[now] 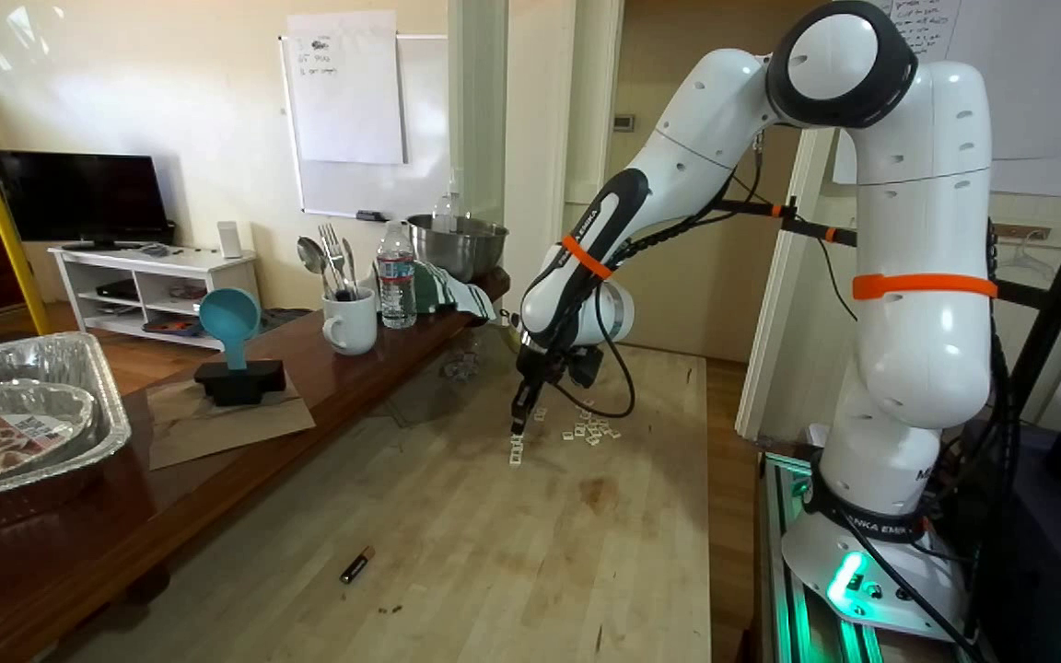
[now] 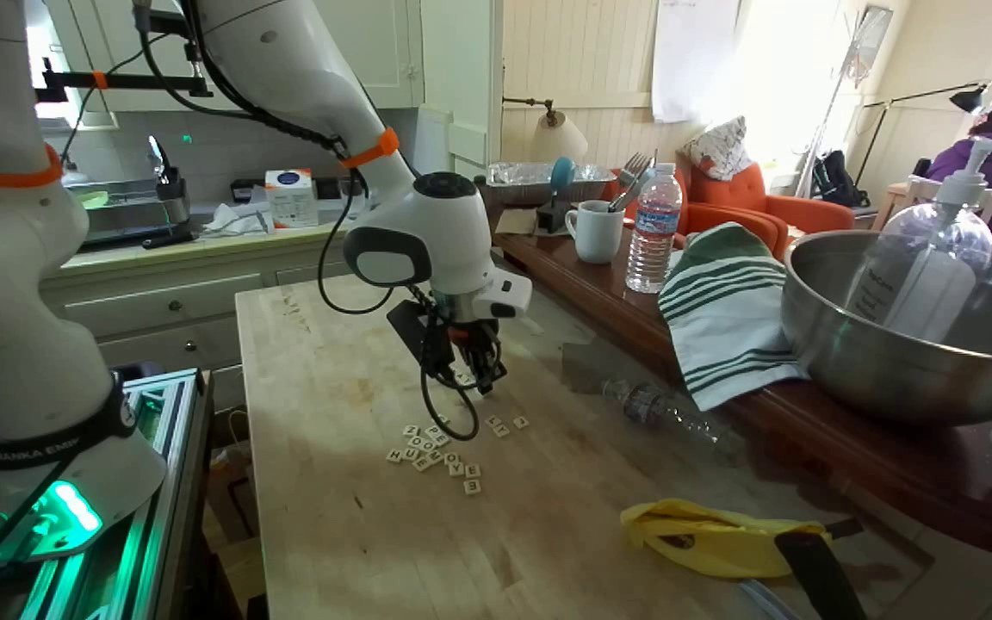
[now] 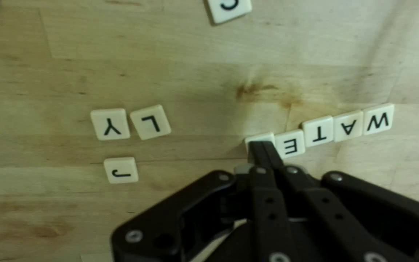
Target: Remove the tile letter s from the word, then move the two right tile letters to the left, then add tile letter r to the word
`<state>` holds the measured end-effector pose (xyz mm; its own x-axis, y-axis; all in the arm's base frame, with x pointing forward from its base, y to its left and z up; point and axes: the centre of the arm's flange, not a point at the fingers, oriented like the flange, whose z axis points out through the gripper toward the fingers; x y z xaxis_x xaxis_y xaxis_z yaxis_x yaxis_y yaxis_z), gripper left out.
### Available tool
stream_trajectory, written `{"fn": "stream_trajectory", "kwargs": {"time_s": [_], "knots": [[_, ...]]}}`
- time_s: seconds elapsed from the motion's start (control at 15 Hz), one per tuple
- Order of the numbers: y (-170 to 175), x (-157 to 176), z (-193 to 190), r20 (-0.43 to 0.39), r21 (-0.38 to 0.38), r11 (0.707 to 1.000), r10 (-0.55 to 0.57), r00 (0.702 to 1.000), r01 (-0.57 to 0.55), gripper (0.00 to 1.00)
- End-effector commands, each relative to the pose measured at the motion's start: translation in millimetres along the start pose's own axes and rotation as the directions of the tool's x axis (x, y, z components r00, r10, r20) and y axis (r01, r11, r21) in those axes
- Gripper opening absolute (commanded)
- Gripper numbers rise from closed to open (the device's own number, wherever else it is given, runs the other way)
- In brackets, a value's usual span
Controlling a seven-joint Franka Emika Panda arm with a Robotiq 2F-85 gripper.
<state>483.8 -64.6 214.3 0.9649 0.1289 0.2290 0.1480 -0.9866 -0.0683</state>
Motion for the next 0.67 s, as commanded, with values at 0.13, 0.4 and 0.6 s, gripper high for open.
{"fn": "stream_trajectory", "kwargs": {"time_s": [0.13, 0.4, 0.6], "knots": [[-1.4, -9.1, 9.7, 0.032, 0.024, 1.0, 0.011, 0.999, -0.012, 0.0], [-3.1, -9.7, 2.9, 0.016, 0.019, 1.0, 0.009, 1.0, -0.01, 0.0], [-3.5, -10.3, 0.5, 0.009, 0.013, 1.0, 0.01, 1.0, -0.01, 0.0]]}}
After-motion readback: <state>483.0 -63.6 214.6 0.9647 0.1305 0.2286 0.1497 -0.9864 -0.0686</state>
